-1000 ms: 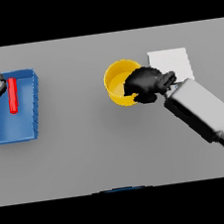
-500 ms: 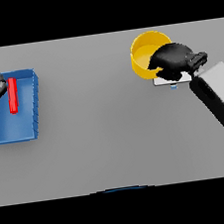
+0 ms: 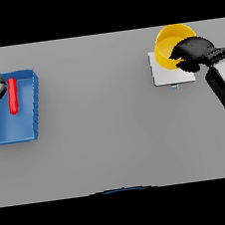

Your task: Pick up the red beaker and tilt it to pour out 1 green nut into yellow bowl. Pick up the yellow bowl and place it on the metallic measuring scale.

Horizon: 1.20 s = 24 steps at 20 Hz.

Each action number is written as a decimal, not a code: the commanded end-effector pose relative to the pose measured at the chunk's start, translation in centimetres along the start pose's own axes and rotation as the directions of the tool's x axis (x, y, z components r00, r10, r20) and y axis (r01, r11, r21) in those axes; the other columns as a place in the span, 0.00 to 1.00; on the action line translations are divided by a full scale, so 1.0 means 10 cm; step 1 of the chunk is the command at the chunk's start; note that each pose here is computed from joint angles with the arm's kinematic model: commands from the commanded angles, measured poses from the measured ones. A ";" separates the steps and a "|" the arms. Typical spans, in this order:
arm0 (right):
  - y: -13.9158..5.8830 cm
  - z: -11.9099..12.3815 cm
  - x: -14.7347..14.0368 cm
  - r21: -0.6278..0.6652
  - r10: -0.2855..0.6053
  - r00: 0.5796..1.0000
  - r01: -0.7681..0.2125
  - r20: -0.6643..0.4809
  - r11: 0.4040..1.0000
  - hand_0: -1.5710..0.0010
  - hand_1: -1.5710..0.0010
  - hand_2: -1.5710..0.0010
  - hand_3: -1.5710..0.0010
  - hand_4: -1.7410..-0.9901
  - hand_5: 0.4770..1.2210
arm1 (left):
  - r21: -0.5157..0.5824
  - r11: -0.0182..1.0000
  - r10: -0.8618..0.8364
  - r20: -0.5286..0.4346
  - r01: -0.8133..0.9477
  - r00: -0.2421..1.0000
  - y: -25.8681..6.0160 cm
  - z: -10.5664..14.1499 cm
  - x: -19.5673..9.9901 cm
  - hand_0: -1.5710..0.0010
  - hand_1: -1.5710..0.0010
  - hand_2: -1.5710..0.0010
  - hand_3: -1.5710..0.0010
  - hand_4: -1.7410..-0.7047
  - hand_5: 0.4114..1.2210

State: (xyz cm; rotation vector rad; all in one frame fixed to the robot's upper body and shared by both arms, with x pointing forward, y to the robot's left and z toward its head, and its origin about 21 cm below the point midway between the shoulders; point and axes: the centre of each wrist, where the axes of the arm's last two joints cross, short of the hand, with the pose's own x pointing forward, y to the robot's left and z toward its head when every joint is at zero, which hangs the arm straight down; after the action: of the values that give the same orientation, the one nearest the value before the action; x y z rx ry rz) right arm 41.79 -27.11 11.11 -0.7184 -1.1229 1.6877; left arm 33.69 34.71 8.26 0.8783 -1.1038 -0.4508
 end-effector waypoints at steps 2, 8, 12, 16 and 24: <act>0.12 -0.03 -0.06 0.015 -0.023 1.000 0.024 -0.010 1.000 0.00 0.00 0.10 0.14 0.00 1.00 | 0.001 1.000 -0.002 0.001 0.002 1.000 0.03 0.01 -0.02 1.00 1.00 1.00 1.00 0.98 0.33; 0.25 -0.10 -0.12 0.016 -0.062 0.998 0.062 -0.003 0.998 0.00 0.00 0.14 0.13 0.00 1.00 | 0.002 1.000 0.003 -0.004 -0.003 1.000 0.03 -0.02 0.03 1.00 1.00 1.00 1.00 0.98 0.33; 0.30 -0.16 -0.09 0.020 -0.089 0.996 0.089 -0.001 0.996 0.07 0.00 0.15 0.08 0.00 1.00 | -0.002 1.000 -0.006 -0.007 0.006 1.000 0.00 -0.03 0.03 1.00 1.00 1.00 1.00 0.98 0.32; 0.29 -0.15 -0.07 0.027 -0.102 0.995 0.102 -0.006 0.994 0.08 0.15 0.18 0.37 0.07 1.00 | 0.000 1.000 -0.012 -0.003 0.012 1.000 0.03 -0.04 0.04 1.00 1.00 1.00 1.00 0.98 0.32; 0.24 -0.16 -0.07 0.061 -0.021 1.000 0.020 0.018 0.998 0.83 0.85 0.81 0.70 0.25 0.56 | -0.001 1.000 -0.005 -0.009 0.005 1.000 0.01 -0.01 0.07 1.00 1.00 1.00 1.00 0.98 0.31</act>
State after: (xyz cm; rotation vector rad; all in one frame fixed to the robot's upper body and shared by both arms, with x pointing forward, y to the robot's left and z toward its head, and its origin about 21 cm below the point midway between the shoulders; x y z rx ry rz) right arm 42.48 -27.52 8.22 -0.6518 -1.0832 1.7066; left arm 34.04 34.30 8.70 0.8826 -1.0935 -0.4500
